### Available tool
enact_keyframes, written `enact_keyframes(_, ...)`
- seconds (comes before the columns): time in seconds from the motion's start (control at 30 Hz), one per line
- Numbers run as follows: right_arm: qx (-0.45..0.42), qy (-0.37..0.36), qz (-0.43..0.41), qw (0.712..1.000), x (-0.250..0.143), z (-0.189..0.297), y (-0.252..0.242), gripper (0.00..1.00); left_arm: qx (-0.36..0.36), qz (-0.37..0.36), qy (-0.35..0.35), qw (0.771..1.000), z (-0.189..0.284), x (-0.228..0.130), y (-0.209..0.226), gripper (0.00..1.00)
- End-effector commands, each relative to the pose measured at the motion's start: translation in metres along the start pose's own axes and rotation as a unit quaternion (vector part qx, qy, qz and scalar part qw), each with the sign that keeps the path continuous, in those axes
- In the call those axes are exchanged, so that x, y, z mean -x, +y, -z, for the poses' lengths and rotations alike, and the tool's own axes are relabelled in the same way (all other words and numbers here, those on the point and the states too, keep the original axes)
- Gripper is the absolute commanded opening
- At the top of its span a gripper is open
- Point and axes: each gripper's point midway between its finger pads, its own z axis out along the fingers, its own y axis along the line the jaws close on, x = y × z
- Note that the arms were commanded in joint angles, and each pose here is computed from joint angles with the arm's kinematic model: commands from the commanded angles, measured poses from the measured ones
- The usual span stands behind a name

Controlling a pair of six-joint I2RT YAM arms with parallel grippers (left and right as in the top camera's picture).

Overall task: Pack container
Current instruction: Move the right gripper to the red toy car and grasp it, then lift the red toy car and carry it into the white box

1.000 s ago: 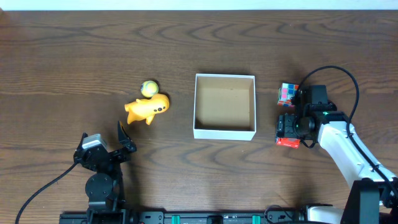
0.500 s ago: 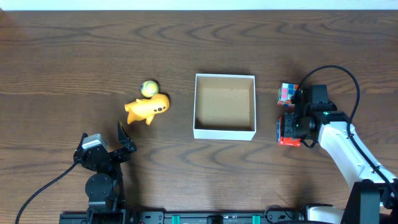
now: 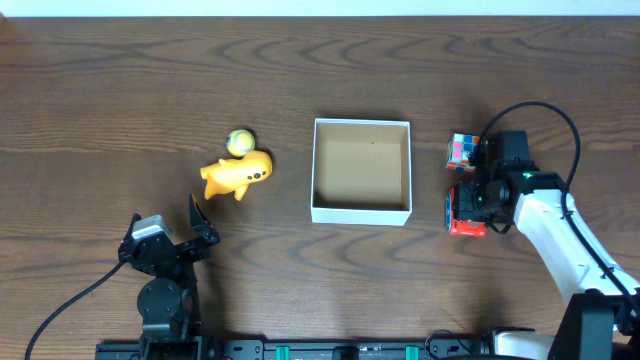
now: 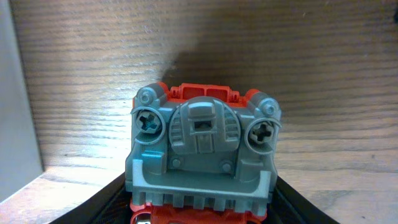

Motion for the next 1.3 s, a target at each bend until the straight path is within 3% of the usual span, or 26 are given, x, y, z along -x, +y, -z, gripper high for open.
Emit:
enact_keyframes(0.0, 0.008, -0.015, -0.007, 1.000, 0.016, 0.010, 0.002, 0.46, 0.003, -0.010, 0.019, 1.000, -0.002, -0.017, 0.002, 0.98)
enact_keyframes(0.3, 0.024, -0.033, 0.016, 0.999, 0.035, 0.032, 0.022, 0.43, 0.003, -0.010, 0.019, 1.000, -0.002, -0.017, 0.002, 0.98)
enact_keyframes(0.77, 0.064, -0.099, 0.083, 0.990, 0.078, 0.108, 0.091, 0.40, 0.003, -0.010, 0.019, 1.000, -0.002, -0.017, 0.002, 0.98)
enact_keyframes(1.27, 0.123, -0.134, 0.061, 0.981, 0.073, 0.128, 0.170, 0.40, 0.003, -0.010, 0.019, 1.000, -0.002, -0.017, 0.002, 0.98)
